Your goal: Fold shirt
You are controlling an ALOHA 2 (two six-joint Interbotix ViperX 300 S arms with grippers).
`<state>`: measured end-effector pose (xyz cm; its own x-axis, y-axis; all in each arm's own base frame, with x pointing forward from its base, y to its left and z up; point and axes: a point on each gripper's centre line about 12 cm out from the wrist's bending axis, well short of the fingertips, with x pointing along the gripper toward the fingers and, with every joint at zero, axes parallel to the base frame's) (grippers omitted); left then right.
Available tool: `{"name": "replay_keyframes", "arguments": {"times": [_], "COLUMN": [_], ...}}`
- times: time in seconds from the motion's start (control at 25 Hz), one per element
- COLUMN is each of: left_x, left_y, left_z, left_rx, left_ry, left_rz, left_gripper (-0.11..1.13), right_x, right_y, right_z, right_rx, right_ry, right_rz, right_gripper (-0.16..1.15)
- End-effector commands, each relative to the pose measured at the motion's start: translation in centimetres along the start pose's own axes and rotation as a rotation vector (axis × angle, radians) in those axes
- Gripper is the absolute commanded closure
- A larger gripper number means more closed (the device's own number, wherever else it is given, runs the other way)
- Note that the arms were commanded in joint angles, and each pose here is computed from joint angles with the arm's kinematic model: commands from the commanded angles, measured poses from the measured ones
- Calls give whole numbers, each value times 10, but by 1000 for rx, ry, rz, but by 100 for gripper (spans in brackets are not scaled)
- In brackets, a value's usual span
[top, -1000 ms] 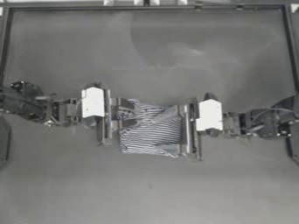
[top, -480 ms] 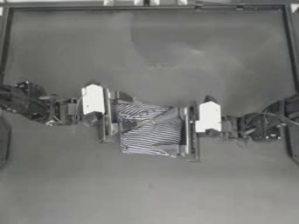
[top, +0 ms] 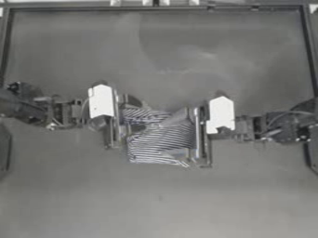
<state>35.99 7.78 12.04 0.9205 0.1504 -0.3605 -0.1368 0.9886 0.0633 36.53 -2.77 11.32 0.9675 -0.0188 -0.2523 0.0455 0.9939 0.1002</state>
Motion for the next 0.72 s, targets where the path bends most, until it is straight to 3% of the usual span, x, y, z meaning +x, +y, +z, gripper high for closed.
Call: {"name": "replay_keyframes", "arguments": {"times": [0.04, 0.44, 0.72], "left_x": [-12, -28, -23], "left_y": [-3, -37, -52], "left_z": [39, 50, 39], "left_rx": [23, 46, 54], "left_ry": [-65, -14, 20], "left_rz": [-6, -88, -125], "left_gripper": [23, 23, 24], "right_x": [-6, -15, -19], "right_y": [-4, -28, -43], "right_z": [26, 31, 26], "right_rx": [-11, -17, -8], "right_ry": [-16, -3, 11], "right_rz": [-16, -74, -112], "right_gripper": [-2, -2, -2]}}
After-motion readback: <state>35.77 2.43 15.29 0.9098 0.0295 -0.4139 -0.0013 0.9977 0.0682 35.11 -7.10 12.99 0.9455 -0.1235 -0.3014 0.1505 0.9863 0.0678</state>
